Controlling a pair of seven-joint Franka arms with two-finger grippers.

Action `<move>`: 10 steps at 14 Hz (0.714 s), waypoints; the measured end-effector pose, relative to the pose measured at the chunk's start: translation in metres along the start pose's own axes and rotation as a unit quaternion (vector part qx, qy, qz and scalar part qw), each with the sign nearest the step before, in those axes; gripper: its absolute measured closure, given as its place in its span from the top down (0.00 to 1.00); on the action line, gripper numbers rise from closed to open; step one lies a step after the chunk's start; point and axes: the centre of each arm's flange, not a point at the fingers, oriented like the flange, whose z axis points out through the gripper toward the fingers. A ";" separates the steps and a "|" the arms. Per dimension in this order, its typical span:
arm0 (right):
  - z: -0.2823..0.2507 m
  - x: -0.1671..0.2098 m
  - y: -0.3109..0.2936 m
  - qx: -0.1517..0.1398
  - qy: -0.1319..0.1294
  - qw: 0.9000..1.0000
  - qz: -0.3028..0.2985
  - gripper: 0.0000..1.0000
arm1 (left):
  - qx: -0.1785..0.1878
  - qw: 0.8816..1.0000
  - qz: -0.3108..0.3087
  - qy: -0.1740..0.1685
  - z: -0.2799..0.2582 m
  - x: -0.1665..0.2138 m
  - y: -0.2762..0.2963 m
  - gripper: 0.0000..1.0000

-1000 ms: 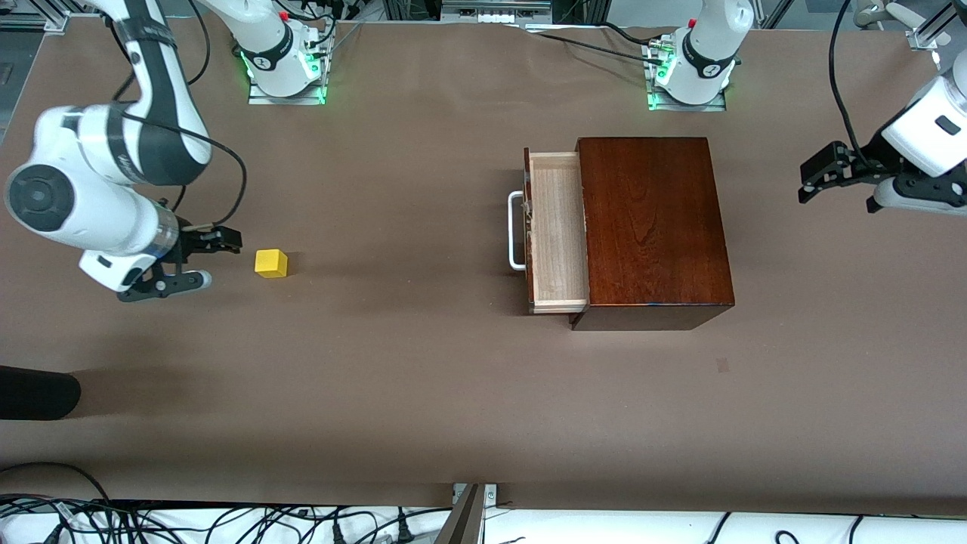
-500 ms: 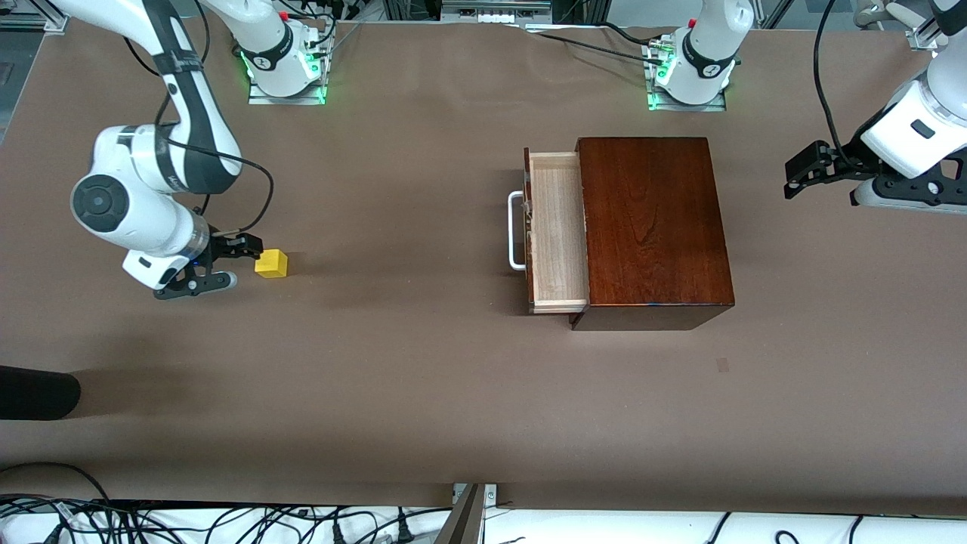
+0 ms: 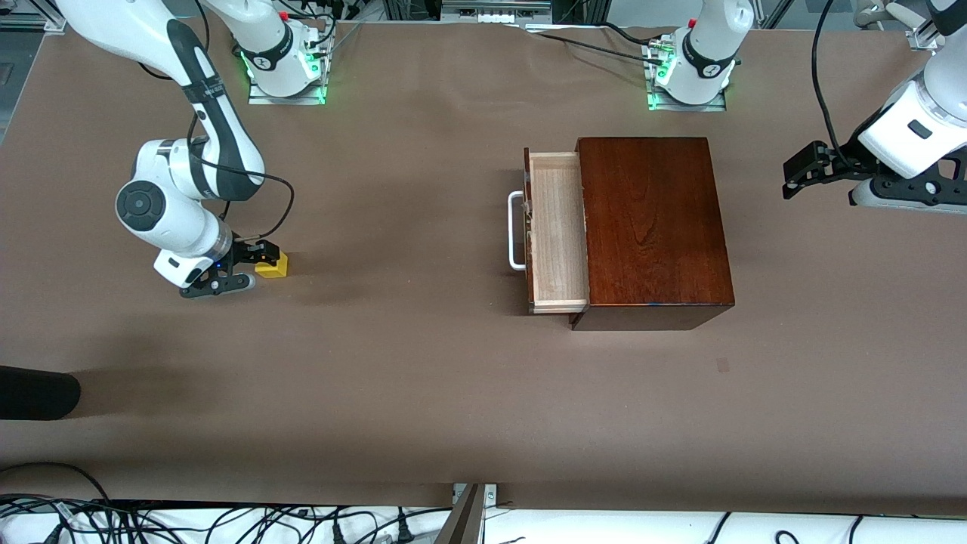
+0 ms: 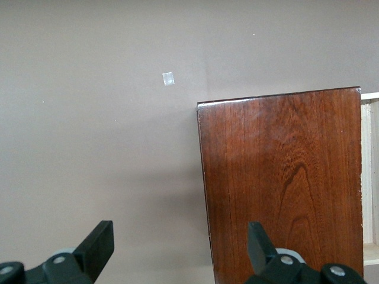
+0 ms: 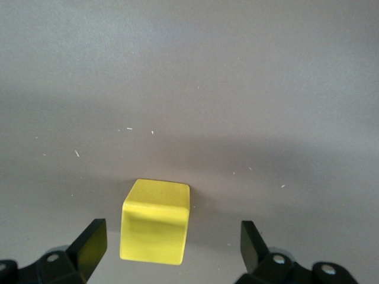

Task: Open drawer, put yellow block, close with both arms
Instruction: 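Lower the right gripper onto the yellow cube and grasp it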

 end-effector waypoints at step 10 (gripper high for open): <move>0.012 -0.004 -0.002 0.019 -0.005 1.000 0.023 1.00 | 0.000 1.000 -0.001 -0.003 0.003 0.002 0.000 1.00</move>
